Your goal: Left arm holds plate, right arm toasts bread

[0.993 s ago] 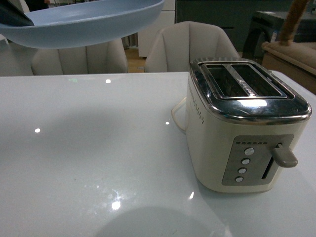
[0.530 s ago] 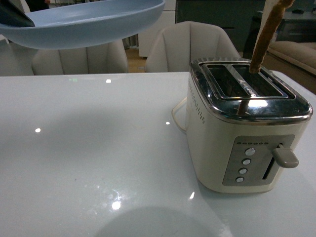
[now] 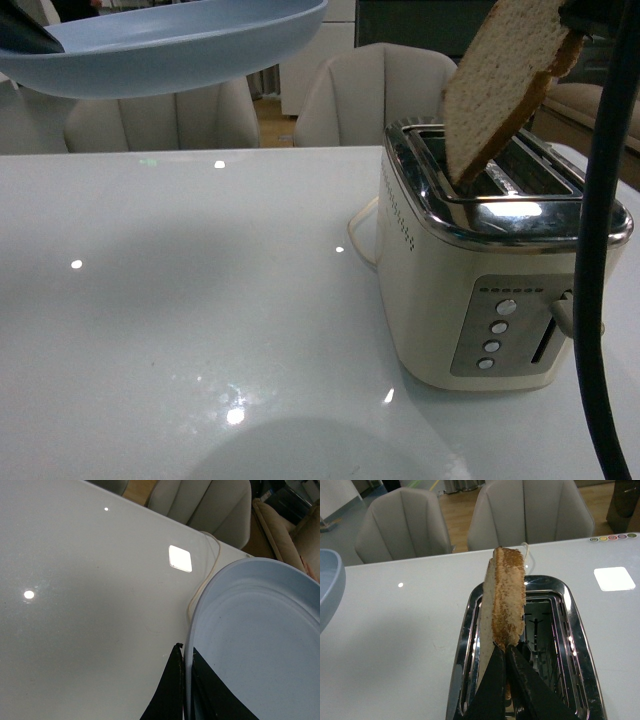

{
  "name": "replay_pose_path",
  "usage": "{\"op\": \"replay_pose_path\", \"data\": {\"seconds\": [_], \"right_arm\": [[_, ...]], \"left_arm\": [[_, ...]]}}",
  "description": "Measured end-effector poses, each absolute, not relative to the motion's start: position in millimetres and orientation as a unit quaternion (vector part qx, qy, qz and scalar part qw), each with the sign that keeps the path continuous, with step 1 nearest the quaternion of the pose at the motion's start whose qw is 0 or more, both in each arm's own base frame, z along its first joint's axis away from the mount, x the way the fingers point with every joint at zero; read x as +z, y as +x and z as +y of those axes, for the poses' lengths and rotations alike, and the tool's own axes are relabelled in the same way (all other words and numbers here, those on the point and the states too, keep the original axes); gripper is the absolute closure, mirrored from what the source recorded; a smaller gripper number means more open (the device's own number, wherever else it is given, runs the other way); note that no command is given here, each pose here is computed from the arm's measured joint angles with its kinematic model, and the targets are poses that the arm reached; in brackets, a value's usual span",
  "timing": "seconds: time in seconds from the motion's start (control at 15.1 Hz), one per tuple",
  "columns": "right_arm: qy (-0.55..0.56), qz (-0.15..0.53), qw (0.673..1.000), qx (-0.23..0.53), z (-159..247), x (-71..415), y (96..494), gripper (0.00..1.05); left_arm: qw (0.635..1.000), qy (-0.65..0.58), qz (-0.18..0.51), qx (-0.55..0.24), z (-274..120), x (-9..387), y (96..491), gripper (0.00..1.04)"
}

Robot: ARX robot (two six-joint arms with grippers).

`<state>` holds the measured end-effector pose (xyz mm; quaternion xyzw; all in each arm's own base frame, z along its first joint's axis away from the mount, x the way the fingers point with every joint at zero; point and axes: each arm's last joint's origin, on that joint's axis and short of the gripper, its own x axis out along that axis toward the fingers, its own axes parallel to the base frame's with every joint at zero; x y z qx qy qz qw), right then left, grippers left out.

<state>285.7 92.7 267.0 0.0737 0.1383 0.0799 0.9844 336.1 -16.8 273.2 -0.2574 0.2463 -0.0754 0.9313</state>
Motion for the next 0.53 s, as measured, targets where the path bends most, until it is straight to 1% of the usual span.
{"op": "replay_pose_path", "data": {"seconds": [0.33, 0.53], "right_arm": [[0.077, 0.159, 0.981, 0.082, 91.7, 258.9, 287.6, 1.03], [0.078, 0.2, 0.973, 0.084, 95.5, 244.5, 297.0, 1.03]], "left_arm": [[0.931, -0.257, 0.246, -0.075, -16.8, 273.2, 336.1, 1.02], [0.931, -0.257, 0.246, -0.075, -16.8, 273.2, 336.1, 1.02]]}}
